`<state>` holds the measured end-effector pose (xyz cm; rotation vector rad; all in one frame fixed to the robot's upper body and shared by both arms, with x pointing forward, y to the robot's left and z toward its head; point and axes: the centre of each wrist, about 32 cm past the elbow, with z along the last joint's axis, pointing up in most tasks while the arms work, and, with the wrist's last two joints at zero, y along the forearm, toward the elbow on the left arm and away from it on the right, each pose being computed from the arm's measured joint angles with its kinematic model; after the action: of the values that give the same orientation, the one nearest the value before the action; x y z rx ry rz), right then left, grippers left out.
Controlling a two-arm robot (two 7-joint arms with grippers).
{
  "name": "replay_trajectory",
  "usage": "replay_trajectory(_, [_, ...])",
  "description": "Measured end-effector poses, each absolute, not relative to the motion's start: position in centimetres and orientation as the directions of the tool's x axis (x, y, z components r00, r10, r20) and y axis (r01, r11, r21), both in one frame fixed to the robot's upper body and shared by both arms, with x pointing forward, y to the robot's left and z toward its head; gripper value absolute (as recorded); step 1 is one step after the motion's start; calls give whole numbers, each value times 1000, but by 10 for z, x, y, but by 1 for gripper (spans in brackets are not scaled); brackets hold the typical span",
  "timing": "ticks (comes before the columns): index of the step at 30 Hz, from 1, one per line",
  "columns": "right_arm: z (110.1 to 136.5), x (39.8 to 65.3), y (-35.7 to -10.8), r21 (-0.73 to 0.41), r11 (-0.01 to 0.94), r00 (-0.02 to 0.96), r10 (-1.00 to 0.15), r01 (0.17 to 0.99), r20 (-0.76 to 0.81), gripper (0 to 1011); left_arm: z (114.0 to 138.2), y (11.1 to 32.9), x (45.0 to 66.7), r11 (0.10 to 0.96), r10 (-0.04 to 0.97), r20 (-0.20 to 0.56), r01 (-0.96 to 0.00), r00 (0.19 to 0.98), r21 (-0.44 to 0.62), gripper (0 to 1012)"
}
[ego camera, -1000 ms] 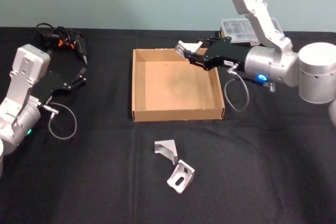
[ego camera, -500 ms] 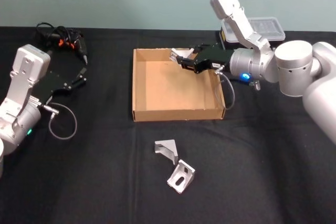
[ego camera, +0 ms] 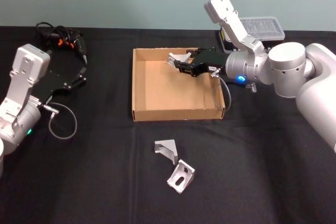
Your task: Use one hand to pick up the angle iron from the table and place it into the box.
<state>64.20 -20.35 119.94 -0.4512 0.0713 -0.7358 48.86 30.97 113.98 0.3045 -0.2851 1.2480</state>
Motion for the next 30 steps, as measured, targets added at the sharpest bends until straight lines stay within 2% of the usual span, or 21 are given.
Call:
replay_trajectory(7, [1196,642,-203,-436,644,742,-665,629,86,568,1140,310,489,287,880,374,-955,292,70,1000])
replay_trajectory(20, [1196,640,-207,-424,653,739,-672,628,60,967,1140,310,489,287,880,374,-955,292,70,1000])
replay_trajectory(23, [1201,637,-210,-399,660,737,-674,637,62,1003,1140,310,489,287,880,374,-955,292,70,1000])
replay_trajectory(30, [1221,621,-225,-328,670,723,-687,666,66,1000,1140,310,489,287,880,374,-955,292,70,1000])
